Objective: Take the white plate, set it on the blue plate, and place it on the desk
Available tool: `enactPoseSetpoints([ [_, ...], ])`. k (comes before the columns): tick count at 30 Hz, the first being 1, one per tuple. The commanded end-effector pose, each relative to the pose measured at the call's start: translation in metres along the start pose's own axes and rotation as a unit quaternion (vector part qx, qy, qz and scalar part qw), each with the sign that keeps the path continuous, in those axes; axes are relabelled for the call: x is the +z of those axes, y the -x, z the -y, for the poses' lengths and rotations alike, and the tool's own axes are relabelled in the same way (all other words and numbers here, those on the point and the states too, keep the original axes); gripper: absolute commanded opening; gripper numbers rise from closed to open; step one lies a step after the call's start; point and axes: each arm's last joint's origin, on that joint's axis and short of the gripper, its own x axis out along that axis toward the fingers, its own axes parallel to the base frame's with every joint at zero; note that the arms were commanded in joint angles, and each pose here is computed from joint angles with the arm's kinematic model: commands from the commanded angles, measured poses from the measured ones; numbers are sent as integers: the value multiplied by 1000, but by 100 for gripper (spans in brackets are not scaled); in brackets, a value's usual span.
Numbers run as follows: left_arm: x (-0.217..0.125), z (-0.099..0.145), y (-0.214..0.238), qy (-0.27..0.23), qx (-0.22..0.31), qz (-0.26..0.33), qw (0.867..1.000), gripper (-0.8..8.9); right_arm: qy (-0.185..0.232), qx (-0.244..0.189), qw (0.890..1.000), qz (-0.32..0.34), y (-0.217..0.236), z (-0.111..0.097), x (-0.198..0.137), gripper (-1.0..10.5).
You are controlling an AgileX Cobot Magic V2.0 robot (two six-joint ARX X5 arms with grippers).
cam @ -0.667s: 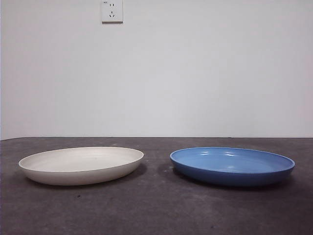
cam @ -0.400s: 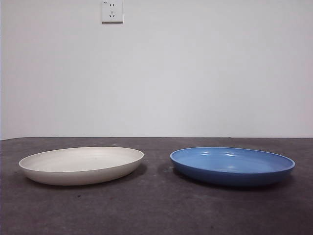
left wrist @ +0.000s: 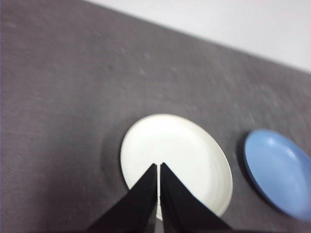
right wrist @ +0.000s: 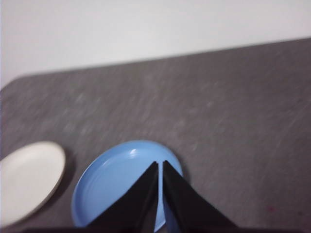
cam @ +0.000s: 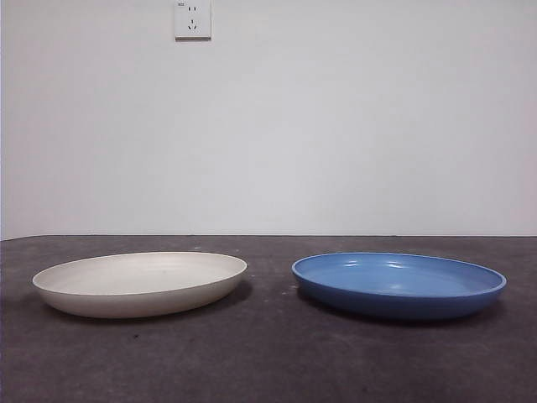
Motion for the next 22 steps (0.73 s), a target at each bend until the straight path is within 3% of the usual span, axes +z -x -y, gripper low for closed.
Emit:
enactPoseSetpoints([
  [1,15,6,-2,-44,-24,-29,998,9,27,32,998,-39,-3,-5,18,8],
  [8,32,24,-6,-79,-89,-109,987,9,35,97,983,-153,-14,-13,39,8],
  [15,32,44,-5,-100,-191,-157,964,9,54,142,960,-237,-22,-21,35,8],
  [22,28,50,-5,-109,-211,-172,956,9,68,166,946,-270,-23,-27,29,8],
])
